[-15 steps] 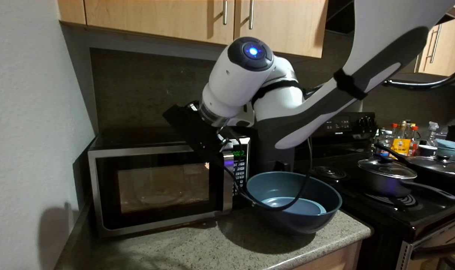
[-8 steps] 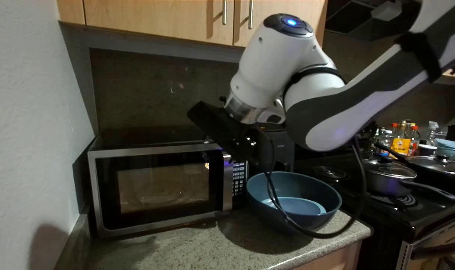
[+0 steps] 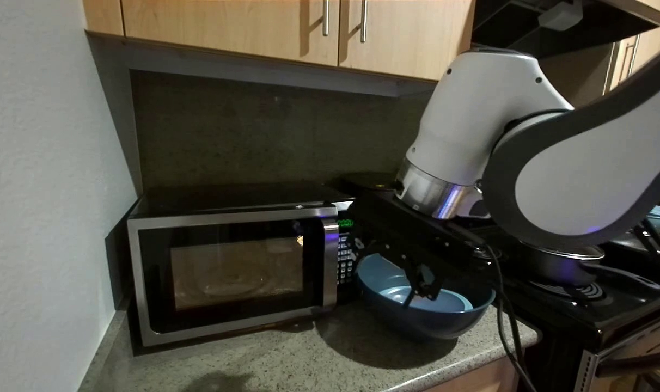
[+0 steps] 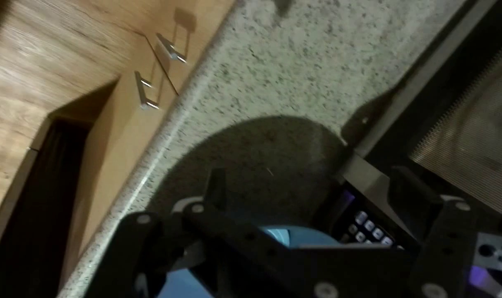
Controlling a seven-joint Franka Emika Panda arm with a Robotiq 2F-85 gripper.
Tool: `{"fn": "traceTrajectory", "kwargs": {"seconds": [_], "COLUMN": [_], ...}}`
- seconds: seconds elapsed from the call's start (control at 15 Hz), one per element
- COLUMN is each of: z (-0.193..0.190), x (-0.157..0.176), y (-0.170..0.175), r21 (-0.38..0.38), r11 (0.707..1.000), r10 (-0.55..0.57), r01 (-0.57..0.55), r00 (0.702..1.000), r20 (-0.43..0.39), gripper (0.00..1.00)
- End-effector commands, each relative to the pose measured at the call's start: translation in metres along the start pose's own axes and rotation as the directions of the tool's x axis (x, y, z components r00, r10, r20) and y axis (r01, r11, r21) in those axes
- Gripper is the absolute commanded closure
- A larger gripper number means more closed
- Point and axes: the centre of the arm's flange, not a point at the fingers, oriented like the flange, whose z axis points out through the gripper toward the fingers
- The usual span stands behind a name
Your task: Close the microwave door
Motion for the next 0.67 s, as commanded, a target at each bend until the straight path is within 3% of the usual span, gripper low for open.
{"fn": "traceTrajectory", "kwargs": {"seconds": [0.0, 0.13, 0.33, 0.6], "z": [0.006, 0.010, 0.012, 0.037], "x": [0.025, 0.019, 0.019, 0.024], "y": [-0.021, -0.034, -0.062, -0.095], "r21": [-0.141, -0.199, -0.209, -0.202], "r11": [0.989, 0.974, 0.956, 0.946], "r10": [-0.025, -0.069, -0.149, -0.209], "r01": [0.045, 0.110, 0.207, 0.253], "r00": [0.990, 0.976, 0.953, 0.954], "r20": [0.141, 0.206, 0.263, 0.215], "gripper": [0.00, 0.00, 0.00, 0.00]}}
